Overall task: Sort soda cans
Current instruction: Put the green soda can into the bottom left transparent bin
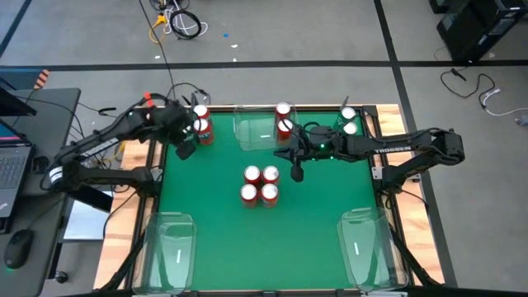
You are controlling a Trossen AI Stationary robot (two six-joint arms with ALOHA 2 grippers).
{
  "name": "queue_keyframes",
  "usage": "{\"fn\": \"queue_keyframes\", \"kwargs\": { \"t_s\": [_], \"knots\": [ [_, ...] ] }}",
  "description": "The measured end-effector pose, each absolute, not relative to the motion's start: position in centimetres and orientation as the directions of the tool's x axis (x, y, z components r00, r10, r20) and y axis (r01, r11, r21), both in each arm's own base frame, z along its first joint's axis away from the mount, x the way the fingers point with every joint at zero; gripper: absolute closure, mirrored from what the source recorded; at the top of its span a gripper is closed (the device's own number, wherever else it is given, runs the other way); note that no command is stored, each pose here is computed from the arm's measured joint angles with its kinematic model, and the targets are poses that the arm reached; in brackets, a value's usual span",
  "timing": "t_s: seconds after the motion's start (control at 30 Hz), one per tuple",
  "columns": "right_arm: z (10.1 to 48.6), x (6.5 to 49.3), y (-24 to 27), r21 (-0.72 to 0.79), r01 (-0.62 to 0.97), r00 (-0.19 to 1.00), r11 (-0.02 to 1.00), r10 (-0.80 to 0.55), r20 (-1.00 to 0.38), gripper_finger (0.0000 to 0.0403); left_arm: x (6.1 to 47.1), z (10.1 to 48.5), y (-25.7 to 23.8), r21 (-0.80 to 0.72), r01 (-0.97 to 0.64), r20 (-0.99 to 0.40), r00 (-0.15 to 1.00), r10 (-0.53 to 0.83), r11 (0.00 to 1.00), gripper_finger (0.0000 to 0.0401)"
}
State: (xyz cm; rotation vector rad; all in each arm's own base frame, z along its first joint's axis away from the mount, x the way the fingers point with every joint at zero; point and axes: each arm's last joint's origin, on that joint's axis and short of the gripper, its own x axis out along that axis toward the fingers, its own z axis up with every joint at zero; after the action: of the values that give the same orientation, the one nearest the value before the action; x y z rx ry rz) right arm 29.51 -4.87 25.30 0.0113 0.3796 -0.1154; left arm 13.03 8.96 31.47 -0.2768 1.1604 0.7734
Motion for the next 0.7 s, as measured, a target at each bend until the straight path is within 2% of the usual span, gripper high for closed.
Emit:
{"fn": "queue_keyframes", "kwargs": {
  "t_s": [0.47, 0.7],
  "knots": [
    [24.7, 29.3, -4.8, -0.008, 0.115, 0.919, 0.993, -0.11, -0.38, 0.0392, 13.8, 29.0, 12.5, 0.243, -0.714, -0.946, -0.024, 0.324, 0.657, 0.0377],
    [23.6, 28.9, -4.7, 0.002, 0.118, 0.907, 0.993, -0.107, -0.406, 0.0396, 14.5, 28.3, 13.1, 0.268, -0.677, -0.948, -0.056, 0.315, 0.686, 0.0325]
  ]
}}
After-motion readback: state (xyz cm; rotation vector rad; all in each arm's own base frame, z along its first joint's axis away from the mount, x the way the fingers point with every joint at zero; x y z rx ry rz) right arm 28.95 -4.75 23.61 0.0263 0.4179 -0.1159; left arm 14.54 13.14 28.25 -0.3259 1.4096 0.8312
